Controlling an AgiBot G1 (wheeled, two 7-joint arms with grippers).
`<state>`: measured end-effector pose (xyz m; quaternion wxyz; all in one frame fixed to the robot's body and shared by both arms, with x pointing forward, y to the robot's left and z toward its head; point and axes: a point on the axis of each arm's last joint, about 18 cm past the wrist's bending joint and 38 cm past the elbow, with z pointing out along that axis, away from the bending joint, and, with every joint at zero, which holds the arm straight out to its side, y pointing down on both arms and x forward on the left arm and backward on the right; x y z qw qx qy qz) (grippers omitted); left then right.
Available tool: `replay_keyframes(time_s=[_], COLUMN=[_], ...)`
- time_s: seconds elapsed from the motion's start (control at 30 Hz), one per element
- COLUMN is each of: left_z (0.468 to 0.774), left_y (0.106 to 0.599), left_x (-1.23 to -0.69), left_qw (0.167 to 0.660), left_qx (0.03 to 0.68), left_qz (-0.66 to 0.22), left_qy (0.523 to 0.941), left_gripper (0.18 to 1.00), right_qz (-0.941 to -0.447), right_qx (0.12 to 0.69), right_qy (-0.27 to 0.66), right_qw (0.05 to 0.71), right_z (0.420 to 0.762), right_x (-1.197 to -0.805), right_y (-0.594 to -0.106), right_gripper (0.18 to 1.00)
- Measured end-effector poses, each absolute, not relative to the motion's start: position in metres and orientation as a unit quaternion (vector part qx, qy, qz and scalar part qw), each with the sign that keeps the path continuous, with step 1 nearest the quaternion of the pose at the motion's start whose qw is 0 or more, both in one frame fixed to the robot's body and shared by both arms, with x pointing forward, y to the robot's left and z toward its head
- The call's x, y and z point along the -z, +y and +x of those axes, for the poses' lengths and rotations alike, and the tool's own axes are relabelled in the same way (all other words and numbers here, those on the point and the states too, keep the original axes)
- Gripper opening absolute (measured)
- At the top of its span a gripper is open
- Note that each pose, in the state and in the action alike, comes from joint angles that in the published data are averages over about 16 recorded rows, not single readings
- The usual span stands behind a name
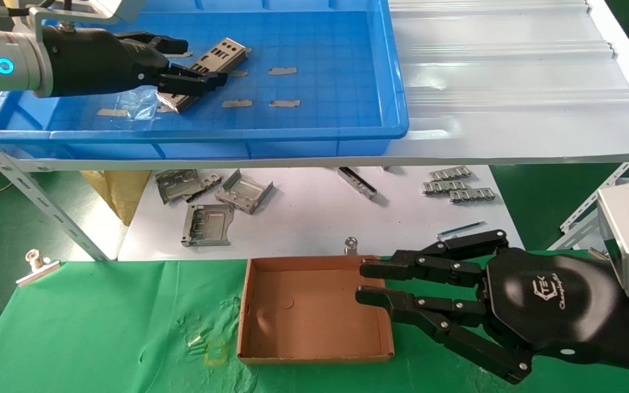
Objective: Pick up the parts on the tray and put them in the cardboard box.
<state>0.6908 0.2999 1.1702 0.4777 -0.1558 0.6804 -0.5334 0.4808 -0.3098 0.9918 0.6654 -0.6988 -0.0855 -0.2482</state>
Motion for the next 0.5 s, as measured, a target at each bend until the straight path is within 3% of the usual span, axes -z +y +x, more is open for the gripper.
replay_keyframes(time_s=[0.3, 0.5], left_z=[0.6930, 0.6941], left_y=[0.2984, 0.2973], left_x=[-1.1676, -1.1664], left_qw=[0.476, 0.477], left_qx=[0.538, 0.537], left_qz=[-0.158, -0.157], left_qy=[0.678, 0.678], left_gripper=[0.898, 0.795], right_qz=[-0.699, -0.699], right_qx=[0.248, 0.248], right_qy=[-0.085, -0.085], right_qw=[0.665, 0.665], right_z=[0.4808, 0.4808], right_x=[-0.9918, -0.9918], right_y=[-0.3098, -0.3098], right_gripper=[0.418, 0.552])
